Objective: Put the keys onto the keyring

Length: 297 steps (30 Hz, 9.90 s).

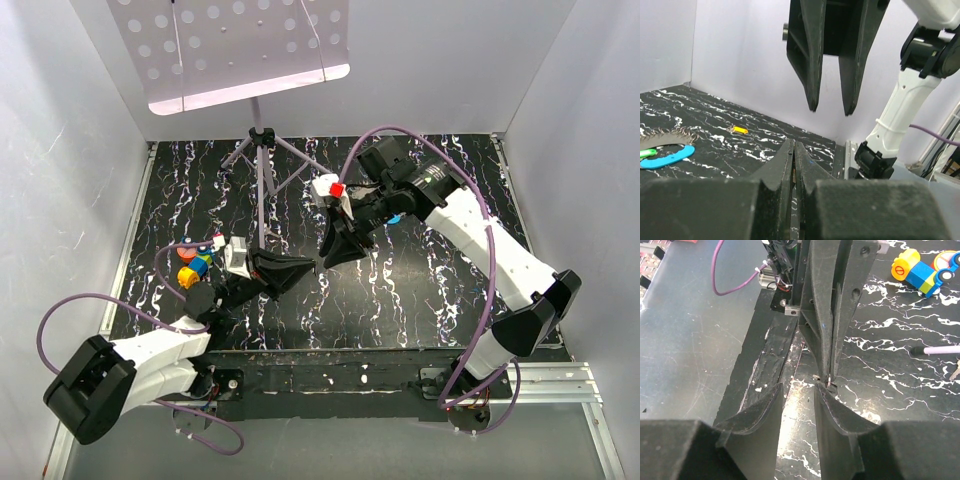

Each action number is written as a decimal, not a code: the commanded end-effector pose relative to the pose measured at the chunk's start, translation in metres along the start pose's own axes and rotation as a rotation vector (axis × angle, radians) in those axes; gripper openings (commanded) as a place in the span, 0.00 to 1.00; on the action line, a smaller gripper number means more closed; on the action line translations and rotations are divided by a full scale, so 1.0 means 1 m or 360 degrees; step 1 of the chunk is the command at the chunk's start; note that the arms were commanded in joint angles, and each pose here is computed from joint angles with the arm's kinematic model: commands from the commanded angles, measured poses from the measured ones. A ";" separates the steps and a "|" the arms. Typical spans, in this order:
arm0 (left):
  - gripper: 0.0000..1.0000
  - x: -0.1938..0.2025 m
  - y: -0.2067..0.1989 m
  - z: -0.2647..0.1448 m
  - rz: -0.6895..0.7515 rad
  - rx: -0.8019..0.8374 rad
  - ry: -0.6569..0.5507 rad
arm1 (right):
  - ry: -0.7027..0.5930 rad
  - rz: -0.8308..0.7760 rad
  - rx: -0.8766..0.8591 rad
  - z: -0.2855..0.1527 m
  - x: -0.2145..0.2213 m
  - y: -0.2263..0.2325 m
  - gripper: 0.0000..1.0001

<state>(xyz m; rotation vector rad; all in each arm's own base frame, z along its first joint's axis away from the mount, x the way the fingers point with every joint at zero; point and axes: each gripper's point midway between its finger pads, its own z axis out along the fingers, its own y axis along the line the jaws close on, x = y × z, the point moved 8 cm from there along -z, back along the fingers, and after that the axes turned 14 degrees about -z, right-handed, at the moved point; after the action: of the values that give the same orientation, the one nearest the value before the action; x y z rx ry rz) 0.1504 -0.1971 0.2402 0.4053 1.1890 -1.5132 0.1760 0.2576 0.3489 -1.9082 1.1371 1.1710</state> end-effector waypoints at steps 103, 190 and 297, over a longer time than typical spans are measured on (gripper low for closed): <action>0.83 -0.053 -0.050 -0.021 0.0580 0.0228 0.0298 | -0.0171 -0.1075 0.0545 -0.015 0.016 0.031 0.01; 0.00 -0.047 -0.025 -0.005 0.0478 0.0306 0.0464 | -0.0473 -0.0848 0.0591 0.042 0.020 0.021 0.01; 0.77 -0.079 -0.005 -0.034 0.0814 -0.0536 0.0326 | -0.0209 -0.0578 0.0427 0.033 0.018 0.019 0.01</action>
<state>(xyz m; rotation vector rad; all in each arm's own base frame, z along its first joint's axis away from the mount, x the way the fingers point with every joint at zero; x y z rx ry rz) 0.1476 -0.1316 0.2941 0.6697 1.2933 -0.9094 0.1565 0.2756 0.2982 -1.7778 0.8771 0.8798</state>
